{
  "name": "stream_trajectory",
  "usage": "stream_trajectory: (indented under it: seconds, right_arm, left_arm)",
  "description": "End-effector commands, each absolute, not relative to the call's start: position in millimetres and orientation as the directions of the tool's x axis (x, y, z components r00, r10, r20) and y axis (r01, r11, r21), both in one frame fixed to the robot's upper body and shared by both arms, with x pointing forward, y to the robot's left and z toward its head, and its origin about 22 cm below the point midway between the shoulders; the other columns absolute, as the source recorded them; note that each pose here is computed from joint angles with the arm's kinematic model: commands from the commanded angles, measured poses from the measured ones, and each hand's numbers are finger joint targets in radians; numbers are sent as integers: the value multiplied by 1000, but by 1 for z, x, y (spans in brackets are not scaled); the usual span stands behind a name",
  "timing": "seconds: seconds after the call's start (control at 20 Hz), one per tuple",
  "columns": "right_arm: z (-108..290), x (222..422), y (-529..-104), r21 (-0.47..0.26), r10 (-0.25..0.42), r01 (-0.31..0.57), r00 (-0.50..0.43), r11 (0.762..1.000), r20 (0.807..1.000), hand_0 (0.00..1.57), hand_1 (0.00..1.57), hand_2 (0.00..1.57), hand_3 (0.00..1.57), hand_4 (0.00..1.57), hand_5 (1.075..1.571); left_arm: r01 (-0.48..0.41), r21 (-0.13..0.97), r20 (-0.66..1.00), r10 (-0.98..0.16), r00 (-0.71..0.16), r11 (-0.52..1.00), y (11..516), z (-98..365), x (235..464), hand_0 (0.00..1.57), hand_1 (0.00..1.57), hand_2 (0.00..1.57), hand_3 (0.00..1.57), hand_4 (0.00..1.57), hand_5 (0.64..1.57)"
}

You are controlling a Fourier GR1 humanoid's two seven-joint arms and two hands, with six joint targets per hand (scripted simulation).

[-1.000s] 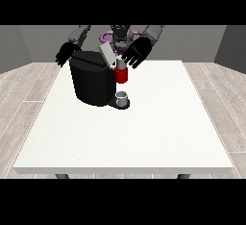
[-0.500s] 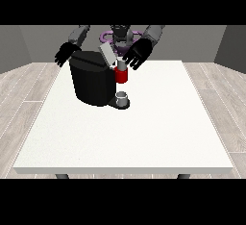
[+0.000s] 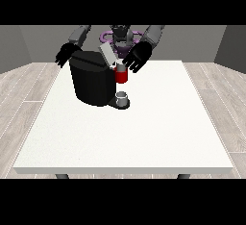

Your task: Insert the coffee pod into the coffee machine and close the lid

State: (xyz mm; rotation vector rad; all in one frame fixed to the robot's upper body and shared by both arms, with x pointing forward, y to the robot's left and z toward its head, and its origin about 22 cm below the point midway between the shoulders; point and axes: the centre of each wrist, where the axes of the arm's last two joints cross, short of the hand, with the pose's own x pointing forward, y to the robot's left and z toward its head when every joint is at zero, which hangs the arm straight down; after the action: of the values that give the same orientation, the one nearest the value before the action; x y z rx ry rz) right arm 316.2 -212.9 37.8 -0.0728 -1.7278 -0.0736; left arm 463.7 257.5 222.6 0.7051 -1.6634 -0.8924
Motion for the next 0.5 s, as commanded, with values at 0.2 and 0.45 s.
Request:
stream_trajectory:
  seconds: [0.2, 0.45]
  right_arm:
    - [35, 309, -197, 7, 5, 75, -169, 997, 986, 0, 0, 0, 0, 335, 1571]
    - [18, 316, -219, 1, 22, 121, -182, 993, 983, 0, 0, 0, 0, 431, 1571]
  left_arm:
    - [3, 837, 530, -811, -247, 547, 259, 215, 464, 1204, 1204, 1226, 1089, 463, 1571]
    - [-22, 863, 477, -827, -297, 505, 242, 219, 463, 1118, 1118, 1158, 990, 442, 1571]
